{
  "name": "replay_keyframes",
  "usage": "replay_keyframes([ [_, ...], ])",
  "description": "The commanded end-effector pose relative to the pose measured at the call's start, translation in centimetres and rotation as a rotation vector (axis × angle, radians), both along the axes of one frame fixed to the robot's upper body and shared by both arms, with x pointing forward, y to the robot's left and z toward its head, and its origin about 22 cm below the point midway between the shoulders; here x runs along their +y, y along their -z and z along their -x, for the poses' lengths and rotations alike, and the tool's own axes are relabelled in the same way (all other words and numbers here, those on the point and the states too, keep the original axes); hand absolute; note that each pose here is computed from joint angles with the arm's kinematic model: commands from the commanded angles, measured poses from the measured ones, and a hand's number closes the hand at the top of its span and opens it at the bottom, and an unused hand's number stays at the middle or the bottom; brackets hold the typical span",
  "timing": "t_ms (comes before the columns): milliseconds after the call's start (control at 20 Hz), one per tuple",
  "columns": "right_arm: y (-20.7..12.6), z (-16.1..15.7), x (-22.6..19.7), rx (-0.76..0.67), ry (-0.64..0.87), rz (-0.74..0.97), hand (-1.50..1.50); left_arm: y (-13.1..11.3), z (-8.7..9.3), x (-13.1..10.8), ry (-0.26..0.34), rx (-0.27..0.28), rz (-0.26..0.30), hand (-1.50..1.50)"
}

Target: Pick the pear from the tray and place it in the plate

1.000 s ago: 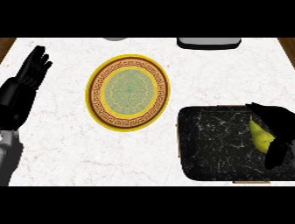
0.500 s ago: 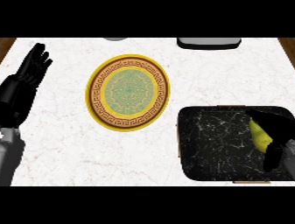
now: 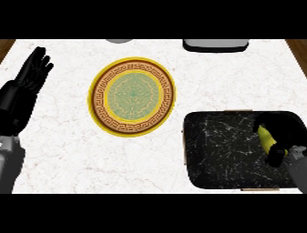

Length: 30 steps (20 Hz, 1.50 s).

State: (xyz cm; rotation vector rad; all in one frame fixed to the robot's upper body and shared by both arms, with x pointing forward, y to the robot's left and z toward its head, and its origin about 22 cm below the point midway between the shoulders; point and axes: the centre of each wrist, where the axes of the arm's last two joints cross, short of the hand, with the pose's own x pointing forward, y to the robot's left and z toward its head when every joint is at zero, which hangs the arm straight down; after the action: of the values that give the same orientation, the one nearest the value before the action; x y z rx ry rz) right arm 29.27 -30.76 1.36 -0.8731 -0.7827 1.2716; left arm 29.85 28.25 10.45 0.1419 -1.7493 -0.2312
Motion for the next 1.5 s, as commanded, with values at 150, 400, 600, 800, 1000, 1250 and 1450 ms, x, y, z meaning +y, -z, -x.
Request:
replay_keyframes([
  [150,3.5,6.1,0.2,-0.084,0.493,0.007,1.5,0.4,1.0,1.8,-0.092,0.014,-0.017,0.0],
  [400,1.6,10.7,4.7,-0.295,0.544,0.071,1.5,-0.3,0.8,0.8,-0.032,0.015,-0.001,0.0],
  [600,-0.5,13.3,8.0,-0.429,0.522,0.034,1.5,2.1,1.4,0.7,-0.034,0.007,-0.002,0.0],
  [800,-5.9,13.3,10.9,-0.541,0.442,-0.079,1.5,-0.6,0.9,0.1,-0.01,-0.003,-0.013,0.0],
  [1000,-9.4,13.8,14.5,-0.699,0.285,-0.229,1.5,-0.6,0.6,0.8,-0.008,-0.025,-0.018,0.0],
  [1250,-11.1,13.4,19.6,-0.787,0.184,-0.401,1.5,-0.5,-0.2,0.0,0.004,-0.002,0.006,0.0],
  [1450,-12.9,10.4,23.2,-0.766,0.152,-0.419,1.5,0.0,0.3,0.7,0.009,0.0,0.006,0.0],
])
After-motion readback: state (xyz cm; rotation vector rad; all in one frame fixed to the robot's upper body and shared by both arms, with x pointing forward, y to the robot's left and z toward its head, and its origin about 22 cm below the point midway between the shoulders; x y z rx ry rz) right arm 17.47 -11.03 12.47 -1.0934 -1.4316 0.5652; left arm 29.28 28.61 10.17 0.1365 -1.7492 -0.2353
